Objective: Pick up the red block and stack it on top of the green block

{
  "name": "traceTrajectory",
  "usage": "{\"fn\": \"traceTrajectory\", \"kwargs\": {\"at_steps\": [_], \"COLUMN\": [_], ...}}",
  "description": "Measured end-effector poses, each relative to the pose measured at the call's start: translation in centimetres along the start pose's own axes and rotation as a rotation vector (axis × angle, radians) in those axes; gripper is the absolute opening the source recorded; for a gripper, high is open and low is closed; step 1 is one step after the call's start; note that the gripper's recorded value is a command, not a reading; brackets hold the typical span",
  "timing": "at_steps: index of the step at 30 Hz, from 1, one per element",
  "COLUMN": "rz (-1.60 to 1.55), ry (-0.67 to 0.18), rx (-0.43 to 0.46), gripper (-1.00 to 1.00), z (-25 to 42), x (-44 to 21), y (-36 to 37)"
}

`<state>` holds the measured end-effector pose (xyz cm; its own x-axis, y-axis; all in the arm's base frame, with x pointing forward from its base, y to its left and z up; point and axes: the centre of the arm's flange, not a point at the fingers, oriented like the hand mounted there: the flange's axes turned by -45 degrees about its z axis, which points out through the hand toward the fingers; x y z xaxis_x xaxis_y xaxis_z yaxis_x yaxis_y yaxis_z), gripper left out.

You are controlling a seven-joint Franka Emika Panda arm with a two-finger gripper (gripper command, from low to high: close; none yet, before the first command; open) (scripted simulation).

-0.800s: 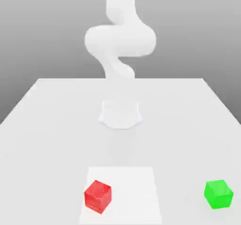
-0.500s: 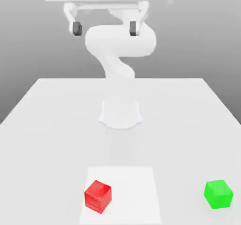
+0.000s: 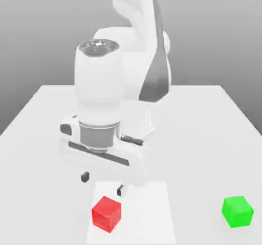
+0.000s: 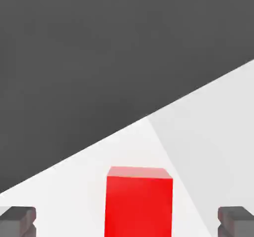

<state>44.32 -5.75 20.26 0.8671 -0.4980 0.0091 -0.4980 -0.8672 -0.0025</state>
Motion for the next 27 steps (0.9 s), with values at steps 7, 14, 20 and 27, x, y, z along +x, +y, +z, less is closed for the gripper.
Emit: {"fn": "traceTrajectory", "kwargs": {"at_steps": [7, 14, 20, 27], "rz": [0.005, 0.005, -0.168, -0.602], "ry": [-0.009, -0.008, -0.011, -0.011], "rx": [-0.002, -0.001, -0.001, 0.002], "gripper": [-1.0, -1.0, -1.0, -1.0], "z": [5.6, 3.7, -1.2, -3.3], "x": [-0.3, -0.2, -2.3, -12.0], "y": [0.1, 0.1, -6.2, -20.5]}}
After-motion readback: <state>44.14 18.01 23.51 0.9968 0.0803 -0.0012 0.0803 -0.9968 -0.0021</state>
